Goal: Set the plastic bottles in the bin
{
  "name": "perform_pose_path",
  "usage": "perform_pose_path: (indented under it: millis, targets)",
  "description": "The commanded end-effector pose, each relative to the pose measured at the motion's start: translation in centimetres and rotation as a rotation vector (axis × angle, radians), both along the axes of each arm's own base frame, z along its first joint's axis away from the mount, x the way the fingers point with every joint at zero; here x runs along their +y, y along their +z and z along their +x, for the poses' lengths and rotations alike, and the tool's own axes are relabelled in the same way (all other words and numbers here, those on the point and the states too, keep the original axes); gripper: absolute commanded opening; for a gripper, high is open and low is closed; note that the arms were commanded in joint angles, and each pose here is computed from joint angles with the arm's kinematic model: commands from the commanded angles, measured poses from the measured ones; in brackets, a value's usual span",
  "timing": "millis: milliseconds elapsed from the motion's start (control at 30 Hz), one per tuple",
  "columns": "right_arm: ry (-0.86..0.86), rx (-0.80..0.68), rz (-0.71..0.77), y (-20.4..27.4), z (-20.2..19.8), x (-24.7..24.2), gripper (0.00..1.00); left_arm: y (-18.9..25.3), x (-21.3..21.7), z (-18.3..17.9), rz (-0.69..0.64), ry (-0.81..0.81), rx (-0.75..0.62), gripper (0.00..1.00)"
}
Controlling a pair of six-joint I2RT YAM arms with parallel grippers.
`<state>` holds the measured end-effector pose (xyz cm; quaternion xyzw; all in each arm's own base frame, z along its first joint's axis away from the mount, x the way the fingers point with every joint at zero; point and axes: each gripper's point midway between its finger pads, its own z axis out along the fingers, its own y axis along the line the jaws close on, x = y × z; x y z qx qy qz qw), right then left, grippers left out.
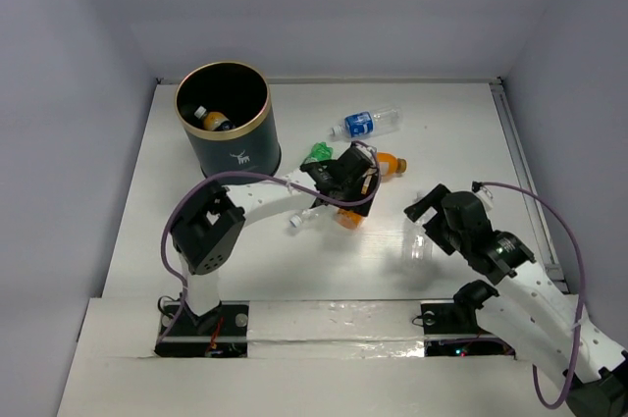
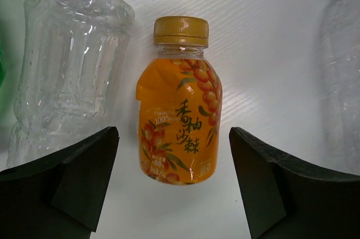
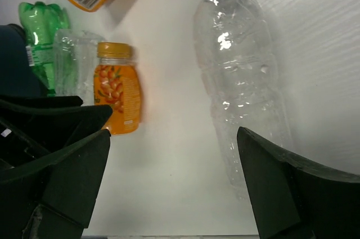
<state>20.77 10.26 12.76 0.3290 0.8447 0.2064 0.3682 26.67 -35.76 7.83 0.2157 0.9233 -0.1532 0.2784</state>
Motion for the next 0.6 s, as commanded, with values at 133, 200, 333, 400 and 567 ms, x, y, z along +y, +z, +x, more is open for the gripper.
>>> perform_pose_path:
  millis: [133,200,333,400,567]
  targets:
    - [-0.044,0.080,-0.075,-1.5,0.0,-1.2,1.00,1.5,-1.8,2.2,-0.022,-0.002,-0.088,0.78]
    - [-0.036,0.118,-0.105,-2.1,0.2,-1.1,1.00,1.0,-1.9,2.3,-0.017,-0.003,-0.083,0.78]
    - [-0.060,0.166,-0.147,-2.8,0.8,-1.6,1.00,0.2,-2.2,2.1,-0.022,-0.012,-0.070,0.78]
    - [-0.068,0.182,-0.167,-3.0,1.1,-1.9,1.00,-0.1,-2.2,2.0,-0.024,-0.014,-0.065,0.77]
    - [-0.062,0.270,-0.233,-4.3,1.7,-2.2,1.00,-0.8,-2.4,1.5,-0.041,-0.025,-0.044,0.74]
